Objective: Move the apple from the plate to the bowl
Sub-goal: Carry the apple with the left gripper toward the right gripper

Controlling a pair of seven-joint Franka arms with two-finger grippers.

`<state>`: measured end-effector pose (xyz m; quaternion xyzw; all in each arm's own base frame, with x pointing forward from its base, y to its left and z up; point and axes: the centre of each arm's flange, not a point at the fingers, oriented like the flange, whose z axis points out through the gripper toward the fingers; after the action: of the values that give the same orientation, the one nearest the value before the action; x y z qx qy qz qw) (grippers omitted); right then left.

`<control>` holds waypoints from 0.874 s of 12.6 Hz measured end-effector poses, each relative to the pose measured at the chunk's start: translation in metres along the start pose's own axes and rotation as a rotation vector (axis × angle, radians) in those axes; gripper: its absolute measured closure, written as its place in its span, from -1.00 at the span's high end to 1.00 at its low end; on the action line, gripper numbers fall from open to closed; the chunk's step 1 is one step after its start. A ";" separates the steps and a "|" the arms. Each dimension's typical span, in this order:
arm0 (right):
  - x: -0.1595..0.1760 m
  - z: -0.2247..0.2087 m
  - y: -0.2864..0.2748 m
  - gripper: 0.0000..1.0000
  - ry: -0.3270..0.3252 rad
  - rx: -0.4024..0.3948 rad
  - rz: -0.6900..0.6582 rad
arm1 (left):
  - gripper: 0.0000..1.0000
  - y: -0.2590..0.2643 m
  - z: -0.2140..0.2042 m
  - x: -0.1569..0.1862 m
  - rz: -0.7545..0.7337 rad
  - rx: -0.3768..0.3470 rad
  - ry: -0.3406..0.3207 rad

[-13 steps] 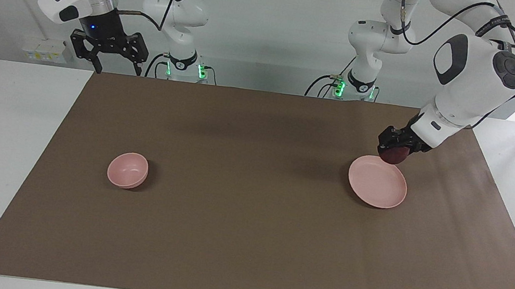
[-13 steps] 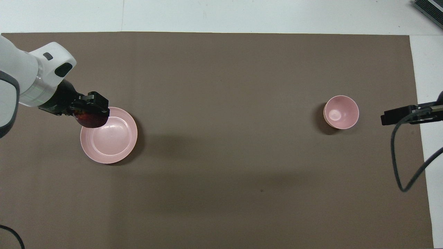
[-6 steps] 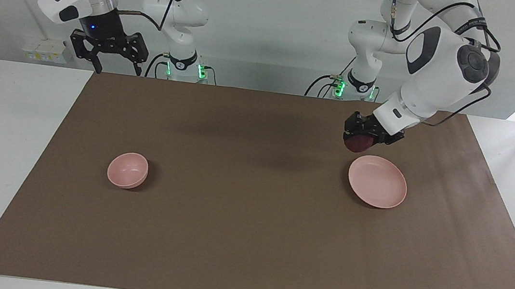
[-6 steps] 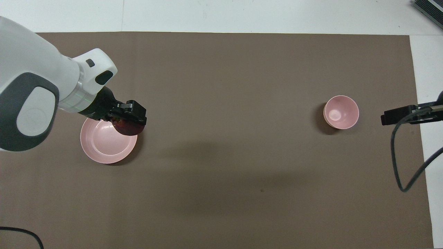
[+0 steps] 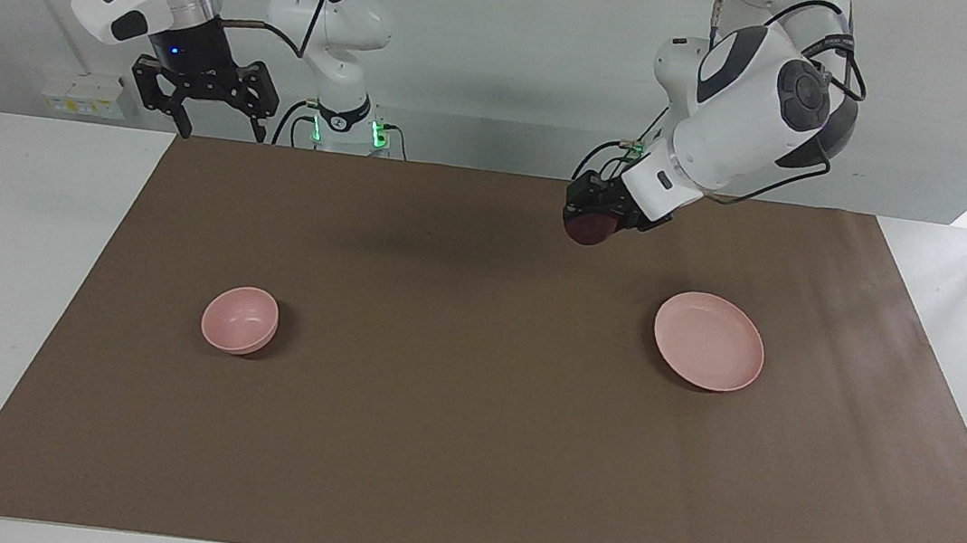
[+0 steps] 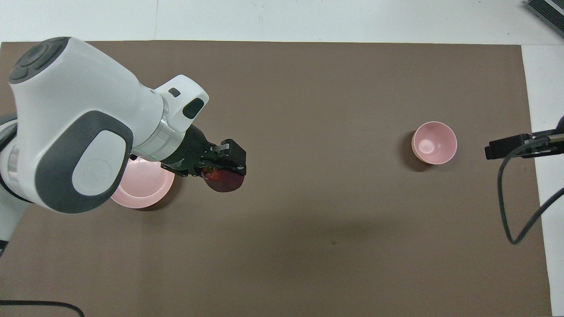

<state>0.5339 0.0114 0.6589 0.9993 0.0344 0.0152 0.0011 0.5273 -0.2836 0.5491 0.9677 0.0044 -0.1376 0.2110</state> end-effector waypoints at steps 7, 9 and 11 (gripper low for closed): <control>0.000 0.000 0.000 1.00 0.000 0.000 0.000 | 0.54 0.014 0.001 -0.005 -0.114 -0.139 -0.072; 0.000 0.000 0.000 1.00 0.000 0.000 0.000 | 0.54 0.017 0.002 -0.006 -0.190 -0.180 -0.107; 0.000 0.000 0.000 1.00 0.000 0.000 0.000 | 0.54 0.021 0.003 -0.007 -0.334 -0.205 -0.152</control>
<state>0.5339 0.0114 0.6589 0.9993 0.0344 0.0152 0.0011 0.5208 -0.3034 0.5566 0.9138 0.1628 -0.2421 0.2826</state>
